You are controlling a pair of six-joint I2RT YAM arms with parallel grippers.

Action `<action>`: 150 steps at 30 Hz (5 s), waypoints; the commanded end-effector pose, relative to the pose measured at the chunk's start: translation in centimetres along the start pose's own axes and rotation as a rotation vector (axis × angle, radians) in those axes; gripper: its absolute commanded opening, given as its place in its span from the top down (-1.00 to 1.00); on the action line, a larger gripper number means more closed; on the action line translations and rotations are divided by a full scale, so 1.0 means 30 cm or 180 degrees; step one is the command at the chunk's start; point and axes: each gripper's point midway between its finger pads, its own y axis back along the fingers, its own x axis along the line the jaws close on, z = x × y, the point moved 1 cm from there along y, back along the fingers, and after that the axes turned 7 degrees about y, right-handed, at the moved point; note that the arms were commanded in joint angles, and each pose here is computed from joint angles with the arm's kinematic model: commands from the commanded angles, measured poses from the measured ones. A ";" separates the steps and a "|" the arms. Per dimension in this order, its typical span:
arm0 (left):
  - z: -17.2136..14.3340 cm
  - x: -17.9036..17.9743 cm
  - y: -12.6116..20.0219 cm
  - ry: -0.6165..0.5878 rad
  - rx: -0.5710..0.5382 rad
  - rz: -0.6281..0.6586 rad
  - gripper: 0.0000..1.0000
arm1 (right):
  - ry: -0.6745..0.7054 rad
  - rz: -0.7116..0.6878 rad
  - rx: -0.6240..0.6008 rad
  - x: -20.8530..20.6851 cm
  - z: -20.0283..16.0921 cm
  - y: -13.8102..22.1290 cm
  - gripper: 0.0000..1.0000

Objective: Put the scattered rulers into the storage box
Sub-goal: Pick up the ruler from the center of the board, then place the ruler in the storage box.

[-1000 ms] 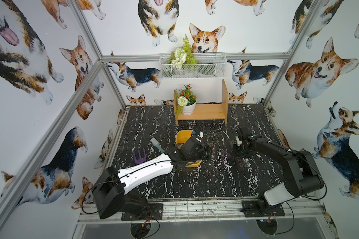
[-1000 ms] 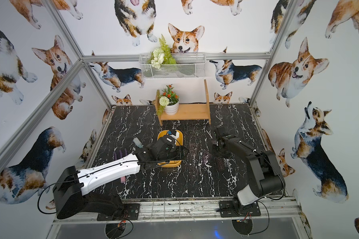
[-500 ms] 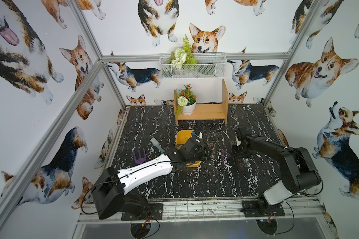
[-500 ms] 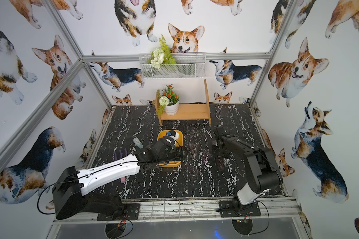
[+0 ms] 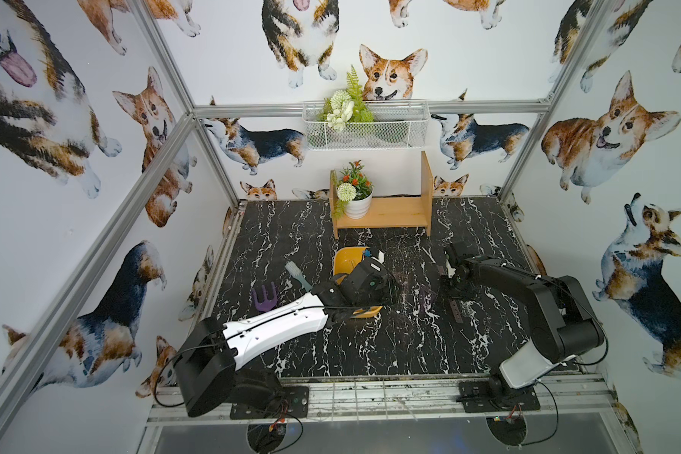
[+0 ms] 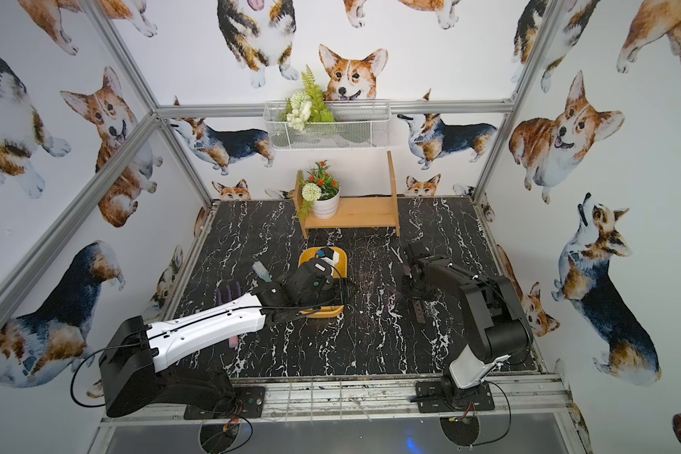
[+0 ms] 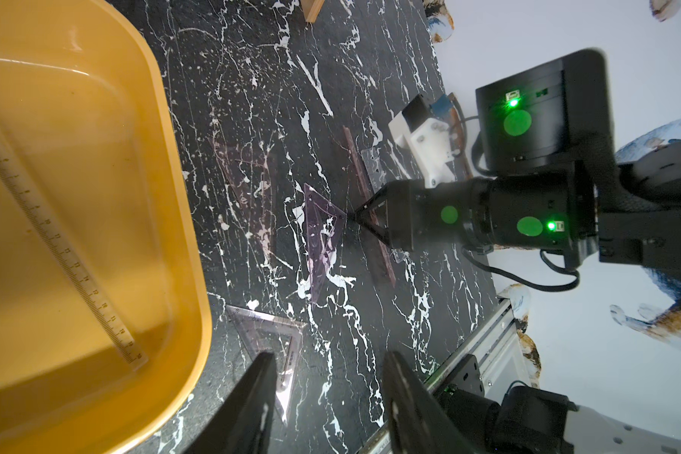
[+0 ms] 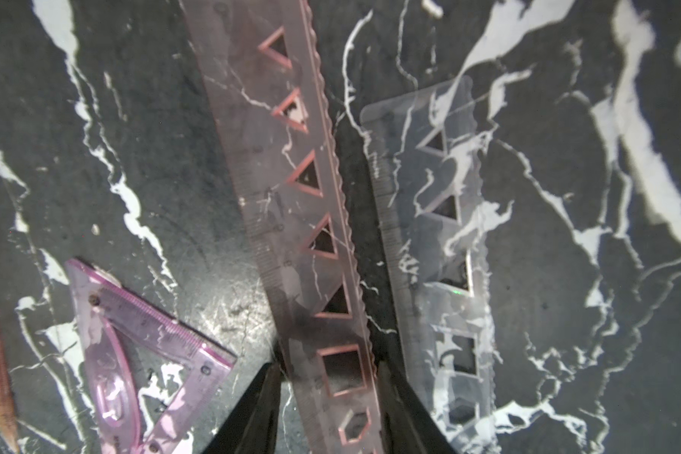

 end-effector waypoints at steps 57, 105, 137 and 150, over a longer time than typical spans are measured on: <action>0.205 -0.038 0.140 0.0361 -0.0409 -0.0655 -0.15 | 0.0001 0.2268 -0.0779 0.350 0.086 0.505 1.00; 0.310 -0.076 0.214 0.0972 -0.0369 -0.1936 0.28 | 0.0342 0.4480 -0.0404 0.758 -0.006 0.812 1.00; 0.292 0.054 0.209 0.1068 -0.0381 -0.1564 1.00 | 0.0459 0.3314 -0.0663 0.665 0.049 0.688 -0.19; 0.348 0.160 0.184 0.0925 -0.0476 -0.0941 1.00 | 0.0547 0.2508 -0.0745 0.581 0.068 0.606 -0.12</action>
